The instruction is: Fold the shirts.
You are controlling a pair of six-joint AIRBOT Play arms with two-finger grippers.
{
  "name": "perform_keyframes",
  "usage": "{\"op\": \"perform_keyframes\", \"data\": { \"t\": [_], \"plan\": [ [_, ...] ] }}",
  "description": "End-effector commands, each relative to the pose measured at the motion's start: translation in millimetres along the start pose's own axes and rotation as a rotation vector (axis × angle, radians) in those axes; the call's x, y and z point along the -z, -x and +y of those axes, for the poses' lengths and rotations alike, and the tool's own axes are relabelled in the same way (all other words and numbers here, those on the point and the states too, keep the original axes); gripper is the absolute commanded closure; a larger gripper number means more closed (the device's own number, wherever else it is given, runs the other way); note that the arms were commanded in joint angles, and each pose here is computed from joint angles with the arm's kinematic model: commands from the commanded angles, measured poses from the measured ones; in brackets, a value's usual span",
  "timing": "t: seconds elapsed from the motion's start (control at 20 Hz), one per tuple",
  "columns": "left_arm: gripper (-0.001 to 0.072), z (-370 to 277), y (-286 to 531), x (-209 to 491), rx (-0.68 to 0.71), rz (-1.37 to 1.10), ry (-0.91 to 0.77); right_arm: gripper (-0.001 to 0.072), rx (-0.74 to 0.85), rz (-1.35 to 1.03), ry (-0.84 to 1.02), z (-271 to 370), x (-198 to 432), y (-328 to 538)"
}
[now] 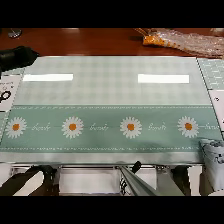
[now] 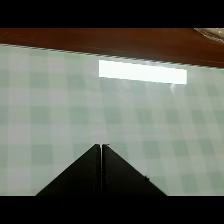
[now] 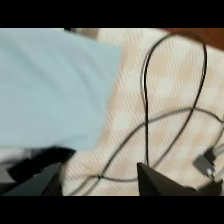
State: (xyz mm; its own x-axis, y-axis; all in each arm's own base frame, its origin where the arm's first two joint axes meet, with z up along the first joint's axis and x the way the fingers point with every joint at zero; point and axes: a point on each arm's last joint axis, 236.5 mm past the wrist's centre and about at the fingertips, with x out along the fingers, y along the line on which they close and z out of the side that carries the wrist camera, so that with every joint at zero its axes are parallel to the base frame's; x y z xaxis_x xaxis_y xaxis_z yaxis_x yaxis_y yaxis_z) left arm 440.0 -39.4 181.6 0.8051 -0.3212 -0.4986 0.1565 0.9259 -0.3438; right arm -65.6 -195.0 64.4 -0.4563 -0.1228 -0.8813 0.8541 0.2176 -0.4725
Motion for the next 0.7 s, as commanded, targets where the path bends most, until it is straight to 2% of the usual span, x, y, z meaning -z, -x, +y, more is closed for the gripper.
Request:
{"op": "perform_keyframes", "data": {
  "t": [0.0, 0.1, 0.15, 0.25, 0.3, 0.4, 0.45, 0.5, 0.55, 0.6, 0.65],
  "plan": [
    [0.0668, 5, -3, -7, -0.015, -0.030, 0.000, 0.0187, -0.258, -0.242, -0.012, 61, -55, 24],
    [0.0667, 7, -8, -3, -0.015, -0.017, 0.005, 0.0187, -0.620, -0.486, 0.017, 144, -103, 95],
    [0.0624, 6, -11, -1, -0.012, -0.007, 0.003, 0.0187, -0.799, -0.551, 0.110, 189, -106, 138],
    [0.0328, 1, -15, 11, -0.010, 0.078, -0.062, 0.0186, -0.970, -0.564, 0.353, 260, -79, 194],
    [0.0228, -4, -15, 21, -0.007, 0.146, -0.110, 0.0185, -0.984, -0.557, 0.507, 293, -55, 212],
    [0.0191, -10, -8, 38, -0.038, 0.288, -0.180, 0.0156, -0.964, -0.574, 0.778, 341, -3, 239],
    [0.0174, -8, -3, 43, -0.088, 0.336, -0.180, 0.0109, -0.935, -0.587, 0.875, 357, 20, 247],
    [0.0090, -7, 3, 48, -0.138, 0.380, -0.180, 0.0108, -0.885, -0.601, 0.959, 368, 40, 251],
    [0.0039, -8, 8, 56, -0.180, 0.425, -0.201, 0.0107, -0.820, -0.613, 1.032, 375, 54, 251],
    [-0.0002, -9, 12, 64, -0.209, 0.467, -0.234, 0.0107, -0.758, -0.612, 1.094, 378, 64, 247],
    [-0.0003, -12, 16, 76, -0.228, 0.520, -0.268, 0.0106, -0.699, -0.596, 1.150, 378, 73, 241]
  ]
}}
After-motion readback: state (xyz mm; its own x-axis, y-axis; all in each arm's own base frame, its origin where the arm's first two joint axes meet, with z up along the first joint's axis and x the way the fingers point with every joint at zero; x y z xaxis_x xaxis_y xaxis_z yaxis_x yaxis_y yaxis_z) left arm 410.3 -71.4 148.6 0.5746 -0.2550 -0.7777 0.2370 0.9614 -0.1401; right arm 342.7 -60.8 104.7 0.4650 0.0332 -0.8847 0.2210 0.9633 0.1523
